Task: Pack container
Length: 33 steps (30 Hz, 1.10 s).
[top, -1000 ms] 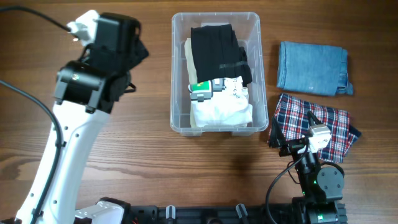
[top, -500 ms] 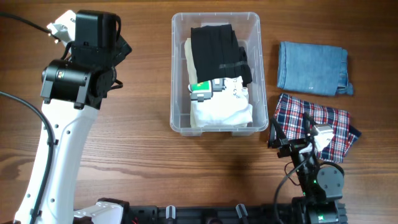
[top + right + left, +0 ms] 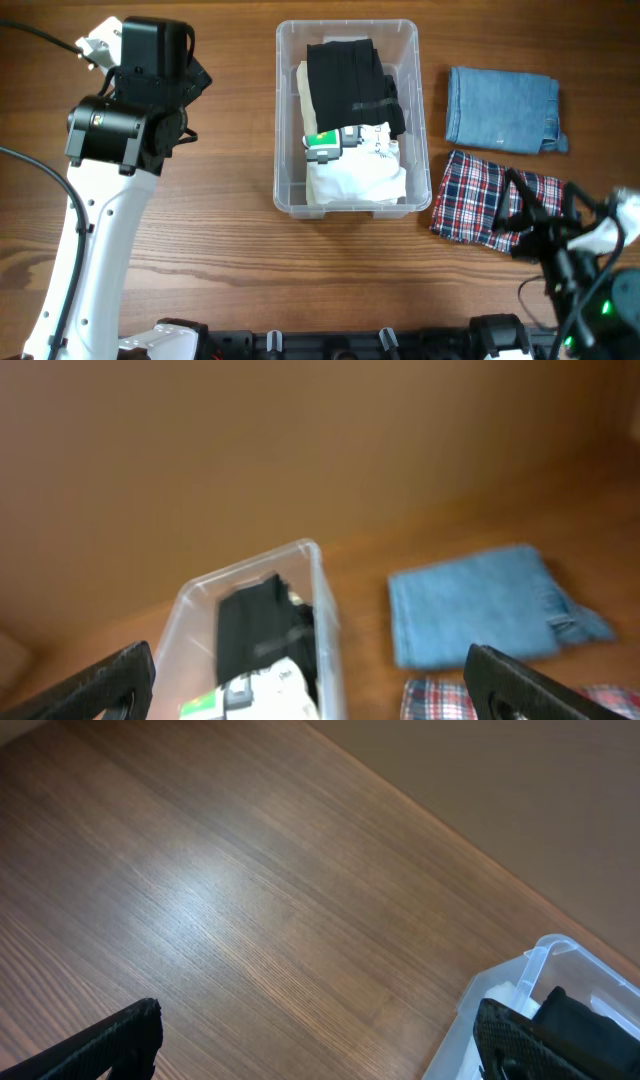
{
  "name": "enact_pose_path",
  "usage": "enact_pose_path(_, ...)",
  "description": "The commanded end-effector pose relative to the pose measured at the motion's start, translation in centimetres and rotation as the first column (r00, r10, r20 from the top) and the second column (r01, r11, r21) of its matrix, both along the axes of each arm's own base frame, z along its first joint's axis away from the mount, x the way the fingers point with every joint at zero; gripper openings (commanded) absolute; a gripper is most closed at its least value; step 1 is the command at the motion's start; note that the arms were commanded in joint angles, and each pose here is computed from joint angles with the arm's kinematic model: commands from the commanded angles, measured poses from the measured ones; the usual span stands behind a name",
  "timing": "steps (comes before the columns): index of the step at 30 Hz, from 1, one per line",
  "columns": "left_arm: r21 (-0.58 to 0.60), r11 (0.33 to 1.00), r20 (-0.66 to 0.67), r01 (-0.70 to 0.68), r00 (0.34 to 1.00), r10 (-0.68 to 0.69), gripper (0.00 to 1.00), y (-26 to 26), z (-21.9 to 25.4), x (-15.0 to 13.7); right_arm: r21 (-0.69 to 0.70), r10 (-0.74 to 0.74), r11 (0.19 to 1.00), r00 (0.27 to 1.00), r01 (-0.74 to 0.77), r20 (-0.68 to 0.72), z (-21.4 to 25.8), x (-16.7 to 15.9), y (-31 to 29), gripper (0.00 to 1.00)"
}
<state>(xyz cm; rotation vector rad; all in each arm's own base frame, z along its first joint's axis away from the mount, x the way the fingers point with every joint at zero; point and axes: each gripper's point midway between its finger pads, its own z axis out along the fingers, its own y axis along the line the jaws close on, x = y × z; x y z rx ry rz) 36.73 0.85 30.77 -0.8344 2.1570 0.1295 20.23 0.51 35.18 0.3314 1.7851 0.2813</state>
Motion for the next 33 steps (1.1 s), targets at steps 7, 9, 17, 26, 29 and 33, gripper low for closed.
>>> enact_pose_path(7, 0.011, 1.0, 0.015, -0.018, 1.0, 0.018, 1.0, 0.5, 0.5, -0.2, -0.101, -0.106, 0.993, 0.868, 0.065, -0.485, -4.6, 5.6, -3.0, 1.0)
enact_pose_path(9, 0.011, 1.0, 0.015, -0.018, 1.0, 0.018, 1.0, 0.5, 0.5, -0.2, -0.085, -0.083, 0.995, 0.837, 0.044, -0.541, -5.6, 6.0, -3.7, 1.0)
enact_pose_path(17, 0.011, 1.0, 0.015, -0.018, 1.0, 0.018, 1.0, 0.5, 0.5, -0.2, -0.005, -0.151, 0.976, 0.654, 0.22, -0.742, -11.3, 3.5, -11.8, 1.0)
enact_pose_path(26, 0.011, 1.0, 0.015, -0.018, 1.0, 0.018, 1.0, 0.5, 0.5, -0.2, 0.098, -0.052, 0.971, 0.592, 0.218, -0.804, -15.5, 4.9, -14.0, 1.0)
enact_pose_path(29, 0.011, 1.0, 0.015, -0.018, 1.0, 0.018, 1.0, 0.5, 0.5, -0.2, 0.102, -0.039, 0.97, 0.554, 0.221, -0.832, -16.9, 5.1, -14.5, 0.99)
enact_pose_path(33, 0.011, 1.0, 0.015, -0.018, 1.0, 0.018, 1.0, 0.5, 0.5, -0.2, 0.098, -0.047, 0.96, 0.496, 0.261, -0.867, -18.7, 4.9, -15.8, 1.0)
